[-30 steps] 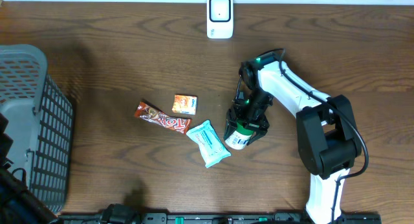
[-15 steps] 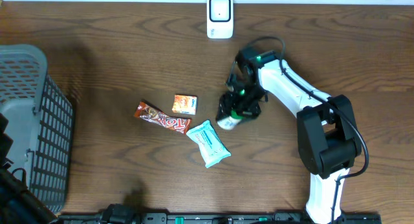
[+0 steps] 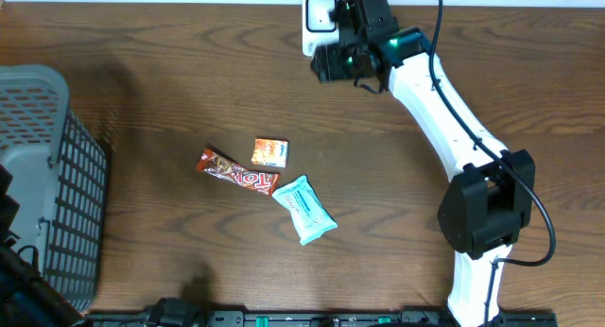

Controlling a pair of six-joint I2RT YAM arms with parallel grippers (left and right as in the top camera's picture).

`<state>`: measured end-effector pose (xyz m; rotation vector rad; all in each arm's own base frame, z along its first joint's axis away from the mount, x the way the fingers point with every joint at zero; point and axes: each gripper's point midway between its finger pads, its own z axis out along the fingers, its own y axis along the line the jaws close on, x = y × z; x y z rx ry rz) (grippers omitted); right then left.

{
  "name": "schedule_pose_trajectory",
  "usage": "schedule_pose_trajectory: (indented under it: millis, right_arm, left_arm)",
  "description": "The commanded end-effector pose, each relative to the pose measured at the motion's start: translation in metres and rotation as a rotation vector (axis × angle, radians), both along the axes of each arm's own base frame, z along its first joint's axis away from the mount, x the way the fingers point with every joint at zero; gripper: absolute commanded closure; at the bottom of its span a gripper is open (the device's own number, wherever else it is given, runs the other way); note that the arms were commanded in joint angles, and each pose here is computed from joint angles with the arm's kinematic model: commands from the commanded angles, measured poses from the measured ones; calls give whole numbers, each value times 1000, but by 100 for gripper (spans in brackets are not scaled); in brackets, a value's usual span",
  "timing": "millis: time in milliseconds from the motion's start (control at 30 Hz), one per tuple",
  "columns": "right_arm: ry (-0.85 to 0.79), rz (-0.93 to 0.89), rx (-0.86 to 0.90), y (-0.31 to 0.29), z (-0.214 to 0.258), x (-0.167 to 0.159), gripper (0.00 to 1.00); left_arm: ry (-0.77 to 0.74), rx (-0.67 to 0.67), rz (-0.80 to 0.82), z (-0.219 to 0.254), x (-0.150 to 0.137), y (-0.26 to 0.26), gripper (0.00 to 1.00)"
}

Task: Scan the item barcode
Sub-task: 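Hold the jar label against the white barcode scanner with right gripper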

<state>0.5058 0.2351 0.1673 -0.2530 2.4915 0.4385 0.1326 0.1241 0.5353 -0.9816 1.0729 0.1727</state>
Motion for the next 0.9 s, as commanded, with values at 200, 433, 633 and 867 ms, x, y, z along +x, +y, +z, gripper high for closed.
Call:
schedule_pose_trajectory:
  millis: [200,433,633,867]
  right_arm:
    - [-373,-133,-161,-25,23,79,49]
    - [-527,-165,-92,-11,7,120,51]
    - [-638,-192,-72,-5,-19,146,48]
    - [-725,-194,-88,-4,-21,156,47]
  left_arm:
    - [14,-2,2,-3,8,-1,8]
    - [33,2,2,-4,16,-3,8]
    - [37,3,2,-5,18,-3,7]
    - [38,3,3,-5,18,-3,7]
